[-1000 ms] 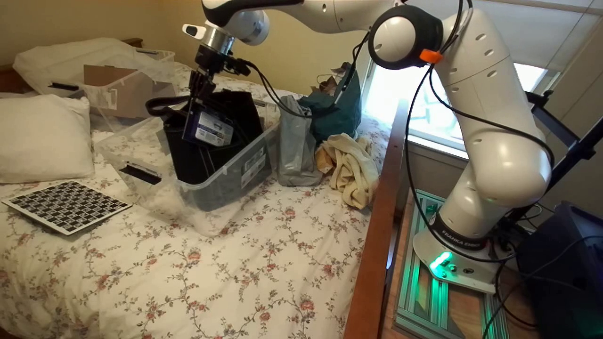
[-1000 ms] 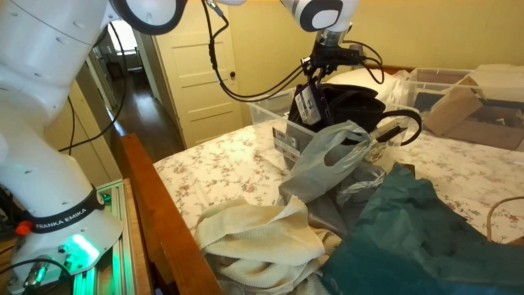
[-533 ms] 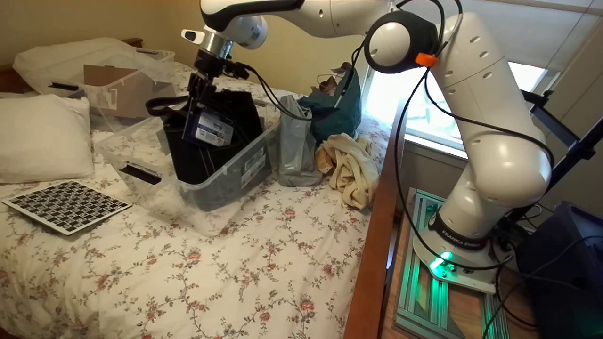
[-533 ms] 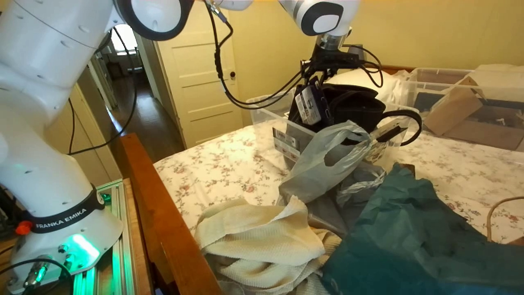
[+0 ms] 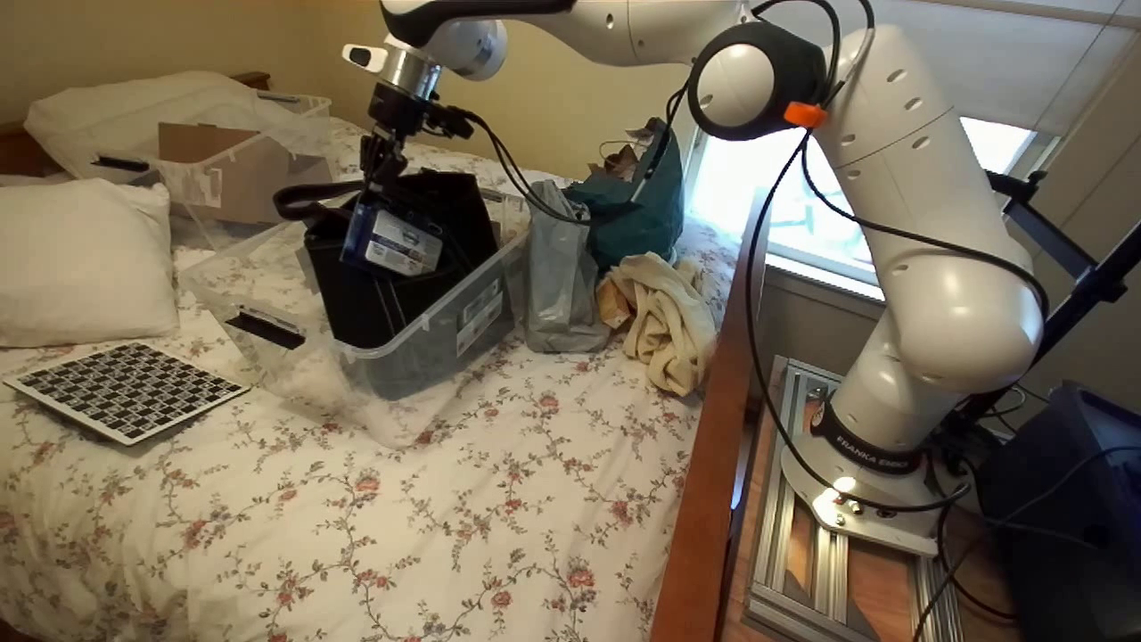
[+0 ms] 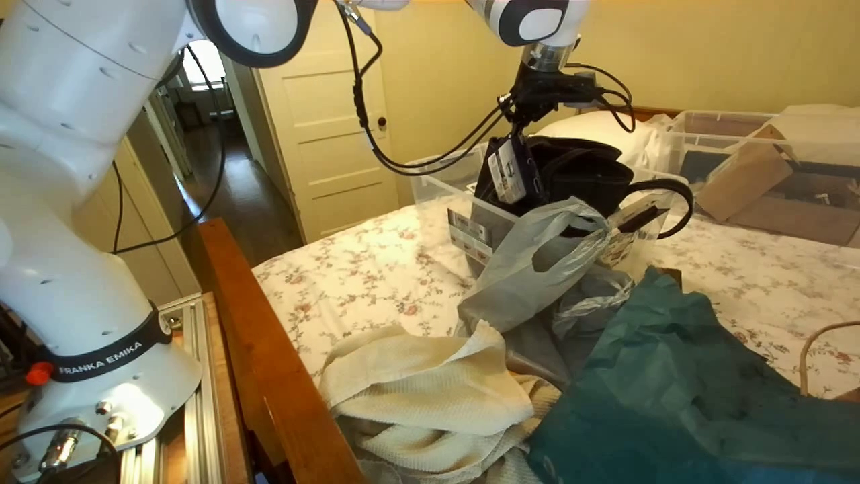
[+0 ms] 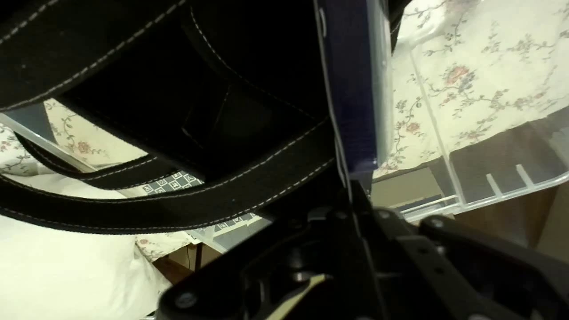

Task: Put the black object in the storage box

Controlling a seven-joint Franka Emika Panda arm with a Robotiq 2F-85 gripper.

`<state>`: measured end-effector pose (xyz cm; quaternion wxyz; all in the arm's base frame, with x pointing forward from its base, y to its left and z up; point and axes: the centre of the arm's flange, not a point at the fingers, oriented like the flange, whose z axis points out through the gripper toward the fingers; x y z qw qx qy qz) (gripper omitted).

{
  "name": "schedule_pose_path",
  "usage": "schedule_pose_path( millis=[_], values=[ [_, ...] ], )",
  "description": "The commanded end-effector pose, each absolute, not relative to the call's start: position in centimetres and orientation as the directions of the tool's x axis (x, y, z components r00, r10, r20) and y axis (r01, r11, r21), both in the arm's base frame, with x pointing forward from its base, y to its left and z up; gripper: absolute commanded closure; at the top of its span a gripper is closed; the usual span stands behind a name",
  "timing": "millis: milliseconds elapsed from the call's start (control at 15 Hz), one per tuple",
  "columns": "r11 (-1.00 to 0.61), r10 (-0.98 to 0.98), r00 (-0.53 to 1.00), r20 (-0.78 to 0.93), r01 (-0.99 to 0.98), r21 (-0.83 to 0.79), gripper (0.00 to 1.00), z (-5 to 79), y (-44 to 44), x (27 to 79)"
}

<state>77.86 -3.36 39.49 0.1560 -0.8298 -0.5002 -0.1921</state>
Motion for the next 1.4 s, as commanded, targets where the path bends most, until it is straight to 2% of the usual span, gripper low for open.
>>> schedule_pose_path(
  millis=[0,600,1333],
  values=[
    [-0.486,0.715,0.489,0.5,0.861,-0.148,1.0,40.6,-5.1,79.9],
    [-0.453,0.577,0.542,0.611,0.835,-0.313,1.0,41.8,-7.2,79.9],
    [-0.391,0.501,0.511,0.699,0.854,-0.344,1.0,39.2,-7.8,80.1]
  ],
)
